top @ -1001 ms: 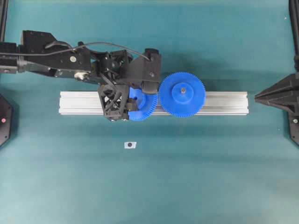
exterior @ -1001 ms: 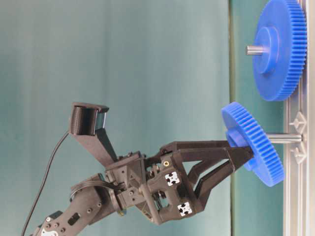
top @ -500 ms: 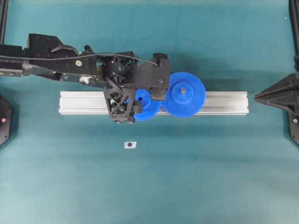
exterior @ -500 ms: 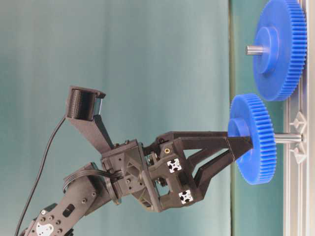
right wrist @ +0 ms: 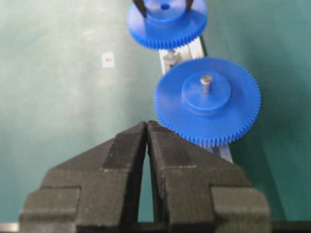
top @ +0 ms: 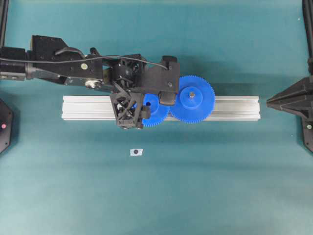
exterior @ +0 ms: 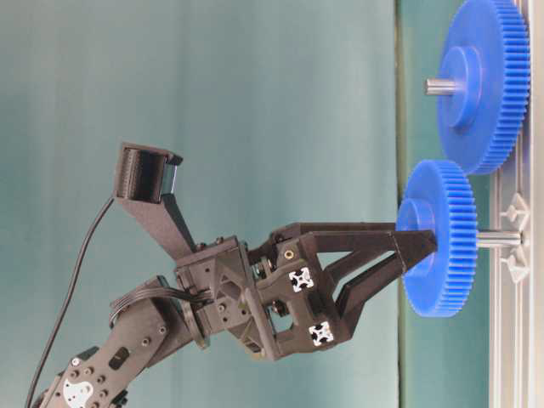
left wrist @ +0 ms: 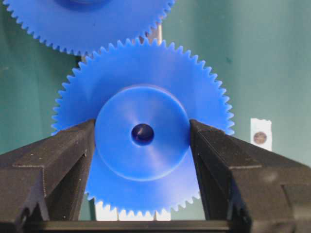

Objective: Find the location of the shaft and insert the small gear.
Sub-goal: 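Align the gear bore with the shaft and push it on, meshing teeth, then open the left gripper to release the seated gear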

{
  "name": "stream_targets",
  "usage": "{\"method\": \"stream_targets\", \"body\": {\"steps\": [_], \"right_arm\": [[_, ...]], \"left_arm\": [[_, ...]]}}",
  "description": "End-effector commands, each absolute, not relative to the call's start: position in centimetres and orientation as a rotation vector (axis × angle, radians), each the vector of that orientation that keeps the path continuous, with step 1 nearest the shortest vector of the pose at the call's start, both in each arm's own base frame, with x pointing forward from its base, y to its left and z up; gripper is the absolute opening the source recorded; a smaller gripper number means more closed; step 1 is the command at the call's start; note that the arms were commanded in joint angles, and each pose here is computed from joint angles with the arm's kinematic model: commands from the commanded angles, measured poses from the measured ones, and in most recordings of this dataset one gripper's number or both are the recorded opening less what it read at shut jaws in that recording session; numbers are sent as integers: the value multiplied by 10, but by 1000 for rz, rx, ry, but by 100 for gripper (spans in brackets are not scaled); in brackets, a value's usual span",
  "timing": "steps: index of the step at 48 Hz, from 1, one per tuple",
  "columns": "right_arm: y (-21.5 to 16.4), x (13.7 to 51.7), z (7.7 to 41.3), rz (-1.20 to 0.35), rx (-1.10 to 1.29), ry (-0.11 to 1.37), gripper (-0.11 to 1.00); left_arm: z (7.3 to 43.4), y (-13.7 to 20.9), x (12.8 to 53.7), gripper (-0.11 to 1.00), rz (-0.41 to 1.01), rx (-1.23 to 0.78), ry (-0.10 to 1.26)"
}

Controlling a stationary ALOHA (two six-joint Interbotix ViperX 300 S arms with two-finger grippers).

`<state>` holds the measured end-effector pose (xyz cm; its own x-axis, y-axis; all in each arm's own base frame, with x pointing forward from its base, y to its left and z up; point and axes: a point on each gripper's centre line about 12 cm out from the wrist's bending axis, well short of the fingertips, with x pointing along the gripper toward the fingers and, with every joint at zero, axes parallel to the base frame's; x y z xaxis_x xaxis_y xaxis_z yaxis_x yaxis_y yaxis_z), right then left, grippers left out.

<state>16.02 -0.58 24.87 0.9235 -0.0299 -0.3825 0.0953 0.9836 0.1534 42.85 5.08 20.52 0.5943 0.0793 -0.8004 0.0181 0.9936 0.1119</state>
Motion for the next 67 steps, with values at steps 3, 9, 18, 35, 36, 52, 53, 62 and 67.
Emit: {"method": "stream_targets", "body": {"steps": [3,9,18,35,36,52,53,62,67], "right_arm": [[-6,161,253,-68,180,375,14],[-6,161,253,-68,180,373,14],[-6,161,253,-68,180,375,14],[-6,161,253,-72,200,376,14],[-6,161,253,-72,200,376,14],[-6,161,254,-72,199,371,14],[-6,161,254,-72,200,369,14],[-6,161,255,-72,200,368,14],[-6,161,255,-72,200,368,14]], "left_arm": [[218,55,432,65,49,115,896],[218,56,432,65,52,111,895],[223,54,433,69,49,114,882],[261,53,432,79,58,122,787],[264,53,431,79,58,123,779],[299,52,411,75,68,138,684],[298,52,410,74,68,138,679],[288,51,409,40,72,131,637],[283,51,409,17,72,132,633]]}}
